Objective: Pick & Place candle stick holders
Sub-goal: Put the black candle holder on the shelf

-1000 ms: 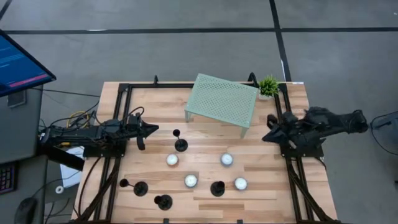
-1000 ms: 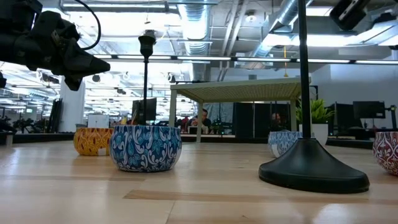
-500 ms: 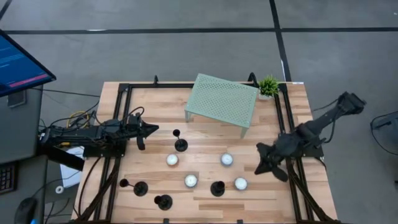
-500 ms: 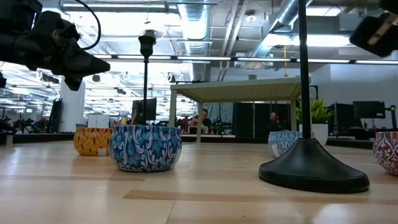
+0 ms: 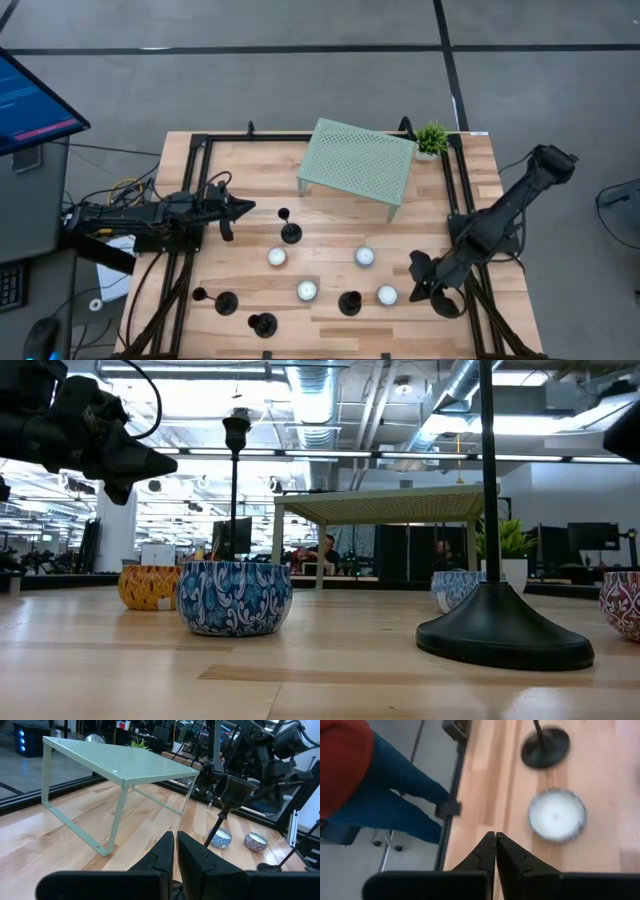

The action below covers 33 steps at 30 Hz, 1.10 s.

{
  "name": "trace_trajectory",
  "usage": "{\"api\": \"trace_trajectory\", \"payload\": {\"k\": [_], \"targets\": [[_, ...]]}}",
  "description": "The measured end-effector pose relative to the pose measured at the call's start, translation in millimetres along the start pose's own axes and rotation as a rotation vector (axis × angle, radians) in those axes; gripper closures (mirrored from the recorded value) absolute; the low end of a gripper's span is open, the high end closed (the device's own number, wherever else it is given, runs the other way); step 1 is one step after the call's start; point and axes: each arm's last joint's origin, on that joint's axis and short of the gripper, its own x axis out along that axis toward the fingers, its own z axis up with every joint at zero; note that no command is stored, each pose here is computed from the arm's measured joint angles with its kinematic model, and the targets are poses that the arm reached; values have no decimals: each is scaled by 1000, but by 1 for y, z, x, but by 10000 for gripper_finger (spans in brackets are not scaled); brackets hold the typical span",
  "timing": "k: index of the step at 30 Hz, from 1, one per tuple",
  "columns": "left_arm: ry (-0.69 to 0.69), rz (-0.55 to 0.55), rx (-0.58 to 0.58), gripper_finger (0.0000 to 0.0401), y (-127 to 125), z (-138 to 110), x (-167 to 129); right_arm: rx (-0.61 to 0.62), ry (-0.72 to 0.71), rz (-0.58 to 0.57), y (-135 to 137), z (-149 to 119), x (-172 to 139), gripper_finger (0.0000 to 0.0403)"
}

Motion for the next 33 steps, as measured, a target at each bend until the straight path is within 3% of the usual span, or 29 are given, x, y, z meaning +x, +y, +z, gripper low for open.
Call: {"api": "trace_trajectory", "payload": {"k": [9,13,22,26,29,33], "targets": [[-89,-16,-92,380,-2,9,0,-10,-47,18,3,4,12,329],[-200,-17,-181,380,-4,19,-1,11,-55,27,4,5,12,311],[-376,-34,-116,396,-25,106,-8,22,-69,10,0,9,12,300],[-259,-31,-63,387,-39,136,10,29,-76,-1,-3,11,12,300],[-55,-26,-10,368,-48,146,29,33,-78,-5,-4,12,12,300],[199,-96,29,324,-62,158,53,34,-79,-4,-4,12,12,300]]}}
